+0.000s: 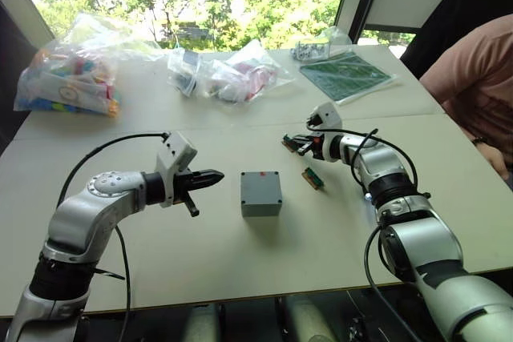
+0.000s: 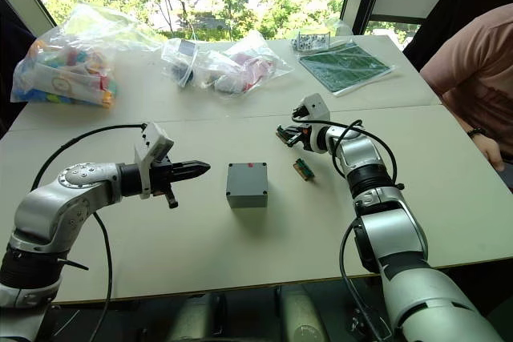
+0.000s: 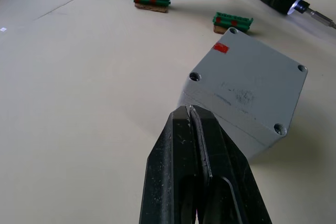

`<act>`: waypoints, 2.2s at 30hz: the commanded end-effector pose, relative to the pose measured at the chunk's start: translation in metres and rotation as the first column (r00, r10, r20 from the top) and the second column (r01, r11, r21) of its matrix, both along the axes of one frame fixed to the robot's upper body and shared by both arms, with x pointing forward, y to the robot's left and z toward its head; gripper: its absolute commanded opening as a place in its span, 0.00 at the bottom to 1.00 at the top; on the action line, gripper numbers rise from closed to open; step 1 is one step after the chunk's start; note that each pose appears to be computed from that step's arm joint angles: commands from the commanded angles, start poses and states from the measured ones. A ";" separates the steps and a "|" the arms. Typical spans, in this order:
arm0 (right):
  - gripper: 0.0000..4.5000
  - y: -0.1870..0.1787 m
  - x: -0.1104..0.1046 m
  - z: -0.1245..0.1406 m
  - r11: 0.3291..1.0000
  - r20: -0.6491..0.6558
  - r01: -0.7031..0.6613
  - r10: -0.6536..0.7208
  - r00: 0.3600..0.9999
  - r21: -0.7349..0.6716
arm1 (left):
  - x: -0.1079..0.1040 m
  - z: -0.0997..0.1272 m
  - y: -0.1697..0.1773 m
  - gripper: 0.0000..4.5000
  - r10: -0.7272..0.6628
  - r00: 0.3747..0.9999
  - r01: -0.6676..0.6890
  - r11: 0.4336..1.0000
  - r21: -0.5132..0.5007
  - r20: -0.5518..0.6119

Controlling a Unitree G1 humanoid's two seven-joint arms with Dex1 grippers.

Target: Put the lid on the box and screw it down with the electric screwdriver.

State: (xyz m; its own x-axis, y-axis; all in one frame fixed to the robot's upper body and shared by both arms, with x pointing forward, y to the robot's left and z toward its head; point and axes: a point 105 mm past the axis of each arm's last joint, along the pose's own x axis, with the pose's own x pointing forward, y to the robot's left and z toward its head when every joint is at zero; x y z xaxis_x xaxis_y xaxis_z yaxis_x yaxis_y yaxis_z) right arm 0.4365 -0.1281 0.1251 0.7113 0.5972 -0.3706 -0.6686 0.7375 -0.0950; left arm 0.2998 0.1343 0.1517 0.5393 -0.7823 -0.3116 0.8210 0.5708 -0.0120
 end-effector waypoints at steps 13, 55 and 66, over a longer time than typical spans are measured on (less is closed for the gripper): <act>0.00 0.004 -0.046 0.090 0.970 0.239 -0.205 0.171 0.956 0.129 | -0.010 0.020 0.003 0.00 -0.067 0.997 0.068 0.998 -0.010 0.044; 0.00 0.040 -0.111 0.033 0.925 0.085 -0.378 0.374 0.924 0.034 | -0.028 0.011 0.000 0.00 -0.141 0.990 0.142 0.989 0.035 -0.012; 0.00 0.036 -0.111 0.028 0.931 0.069 -0.366 0.364 0.929 0.020 | -0.027 0.011 -0.002 0.00 -0.149 0.989 0.150 0.988 0.033 -0.010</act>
